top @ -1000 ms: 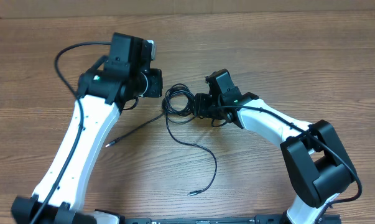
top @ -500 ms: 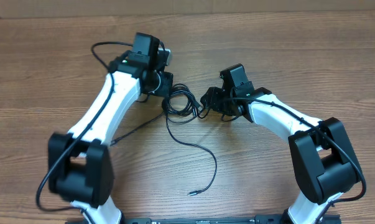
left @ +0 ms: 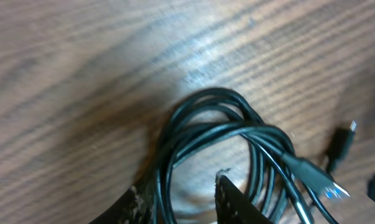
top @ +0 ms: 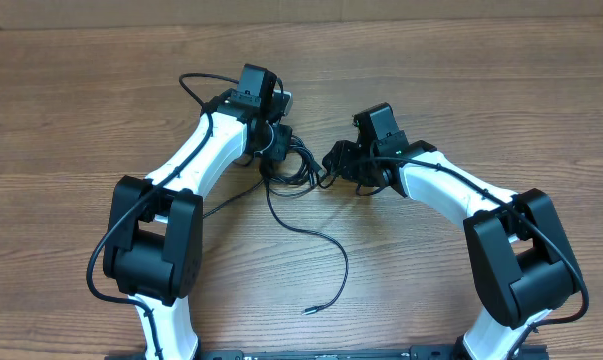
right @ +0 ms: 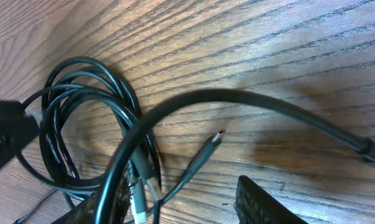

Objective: Untangle cables

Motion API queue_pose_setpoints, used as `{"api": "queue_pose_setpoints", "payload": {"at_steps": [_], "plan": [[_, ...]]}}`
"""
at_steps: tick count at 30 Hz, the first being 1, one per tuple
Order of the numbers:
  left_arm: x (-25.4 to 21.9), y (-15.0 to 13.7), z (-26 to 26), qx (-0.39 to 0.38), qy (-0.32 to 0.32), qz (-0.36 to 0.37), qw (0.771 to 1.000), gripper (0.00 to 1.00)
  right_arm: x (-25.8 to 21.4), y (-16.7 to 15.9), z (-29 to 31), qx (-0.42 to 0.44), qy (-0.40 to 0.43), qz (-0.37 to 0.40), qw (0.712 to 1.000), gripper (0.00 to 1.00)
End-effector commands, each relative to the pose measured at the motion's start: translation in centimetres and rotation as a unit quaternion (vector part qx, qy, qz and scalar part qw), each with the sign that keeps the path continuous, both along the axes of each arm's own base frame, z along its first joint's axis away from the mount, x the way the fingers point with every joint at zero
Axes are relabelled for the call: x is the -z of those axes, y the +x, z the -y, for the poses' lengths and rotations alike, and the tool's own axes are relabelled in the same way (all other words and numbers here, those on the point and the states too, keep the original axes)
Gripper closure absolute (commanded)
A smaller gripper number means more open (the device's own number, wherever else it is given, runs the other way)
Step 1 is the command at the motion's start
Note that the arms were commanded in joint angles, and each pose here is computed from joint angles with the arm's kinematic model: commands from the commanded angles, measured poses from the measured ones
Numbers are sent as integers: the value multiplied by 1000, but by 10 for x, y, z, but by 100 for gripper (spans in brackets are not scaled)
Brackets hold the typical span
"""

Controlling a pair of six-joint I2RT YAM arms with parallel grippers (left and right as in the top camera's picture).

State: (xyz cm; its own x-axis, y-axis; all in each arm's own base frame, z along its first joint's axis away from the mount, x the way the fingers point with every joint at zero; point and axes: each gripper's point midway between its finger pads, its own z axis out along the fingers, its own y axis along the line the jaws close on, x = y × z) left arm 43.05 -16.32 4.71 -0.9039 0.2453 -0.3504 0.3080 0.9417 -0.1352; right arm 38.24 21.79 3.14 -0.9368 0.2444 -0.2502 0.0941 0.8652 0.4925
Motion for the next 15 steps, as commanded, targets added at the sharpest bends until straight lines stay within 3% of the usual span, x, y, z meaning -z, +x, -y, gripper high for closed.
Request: {"api": "queue_pose_setpoints", "payload": {"at_steps": [1,9,15], "plan": [[2,11,-13,-5,46,23,999,65,1,-1,-1,-2,-2,1,1000,47],[3,10,-21,-13,69,22,997,67,2,-2,-1,-2,-3,-1,1000,47],[5,5,-23,-12,72,12,997,82,2,-3,0,-2,-3,-2,1000,47]]}}
